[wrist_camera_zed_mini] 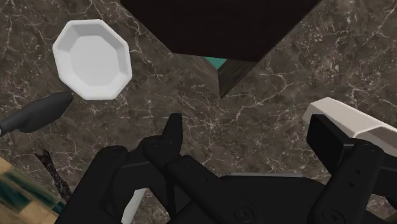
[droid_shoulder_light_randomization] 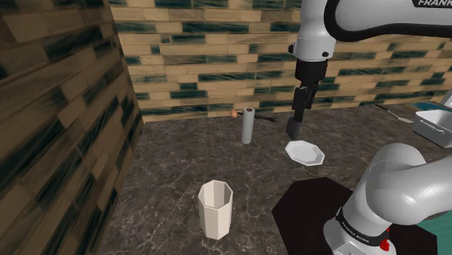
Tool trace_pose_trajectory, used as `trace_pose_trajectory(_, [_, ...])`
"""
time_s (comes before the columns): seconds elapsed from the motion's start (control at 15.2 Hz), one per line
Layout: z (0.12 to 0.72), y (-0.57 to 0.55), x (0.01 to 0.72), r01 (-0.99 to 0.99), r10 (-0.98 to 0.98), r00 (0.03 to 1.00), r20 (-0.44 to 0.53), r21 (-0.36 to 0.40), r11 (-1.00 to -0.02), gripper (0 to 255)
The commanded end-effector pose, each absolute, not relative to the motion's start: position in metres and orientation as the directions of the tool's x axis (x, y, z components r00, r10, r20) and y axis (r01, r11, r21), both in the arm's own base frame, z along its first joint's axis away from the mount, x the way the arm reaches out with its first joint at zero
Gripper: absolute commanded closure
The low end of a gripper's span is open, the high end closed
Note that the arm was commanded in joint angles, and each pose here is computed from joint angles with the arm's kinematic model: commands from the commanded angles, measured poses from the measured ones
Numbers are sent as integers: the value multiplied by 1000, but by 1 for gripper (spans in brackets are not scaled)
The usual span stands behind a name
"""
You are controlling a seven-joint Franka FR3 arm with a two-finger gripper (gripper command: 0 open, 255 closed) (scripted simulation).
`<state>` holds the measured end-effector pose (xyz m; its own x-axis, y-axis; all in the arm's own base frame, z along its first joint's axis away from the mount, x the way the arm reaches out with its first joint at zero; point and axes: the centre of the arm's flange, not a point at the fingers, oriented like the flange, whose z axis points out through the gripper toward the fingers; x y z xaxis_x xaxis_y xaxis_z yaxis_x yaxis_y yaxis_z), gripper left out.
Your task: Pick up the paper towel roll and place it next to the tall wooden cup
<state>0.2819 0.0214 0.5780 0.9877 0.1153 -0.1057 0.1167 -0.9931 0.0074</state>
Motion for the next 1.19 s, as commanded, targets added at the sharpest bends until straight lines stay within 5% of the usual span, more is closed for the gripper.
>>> trace_pose_trajectory(0.0, [578, 21, 282, 117, 115, 988, -106, 7, -993, 0])
trace_pose_trajectory(1.12, [486, -84, 447, 258, 257, 965, -53, 16, -966, 0])
